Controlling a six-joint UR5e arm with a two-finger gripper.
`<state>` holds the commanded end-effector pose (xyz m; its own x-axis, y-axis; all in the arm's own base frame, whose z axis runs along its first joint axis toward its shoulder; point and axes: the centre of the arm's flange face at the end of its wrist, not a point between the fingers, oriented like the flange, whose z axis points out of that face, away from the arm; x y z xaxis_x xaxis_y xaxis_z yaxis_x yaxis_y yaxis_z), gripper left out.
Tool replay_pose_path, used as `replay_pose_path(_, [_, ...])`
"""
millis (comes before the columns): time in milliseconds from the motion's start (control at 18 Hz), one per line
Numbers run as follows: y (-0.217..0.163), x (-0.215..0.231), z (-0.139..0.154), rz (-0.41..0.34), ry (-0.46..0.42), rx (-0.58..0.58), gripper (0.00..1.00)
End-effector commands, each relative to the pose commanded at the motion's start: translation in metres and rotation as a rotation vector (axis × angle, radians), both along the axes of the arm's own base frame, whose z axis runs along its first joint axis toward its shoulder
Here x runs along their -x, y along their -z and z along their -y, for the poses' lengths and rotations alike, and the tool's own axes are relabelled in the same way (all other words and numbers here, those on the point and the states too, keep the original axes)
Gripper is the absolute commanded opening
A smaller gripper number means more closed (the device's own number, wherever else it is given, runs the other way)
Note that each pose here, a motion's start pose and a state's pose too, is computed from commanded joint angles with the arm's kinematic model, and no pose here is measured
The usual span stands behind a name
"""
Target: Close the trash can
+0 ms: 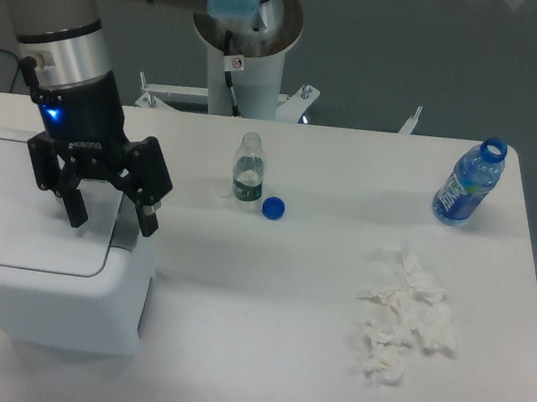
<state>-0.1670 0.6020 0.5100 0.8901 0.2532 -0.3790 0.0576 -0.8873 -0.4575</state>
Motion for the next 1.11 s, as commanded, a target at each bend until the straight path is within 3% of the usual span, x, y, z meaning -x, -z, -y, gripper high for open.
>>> replay_pose_path(222, [-0.001, 0.008, 0.003, -0.001, -0.011, 0.001, 1.00])
replay_pose_path(722, [0.006, 0.125, 0.055, -0.036, -0.117, 0.079, 1.00])
replay_pose_path(1111, [0.034, 0.198, 0.106, -0.078, 0.070, 0.279, 1.00])
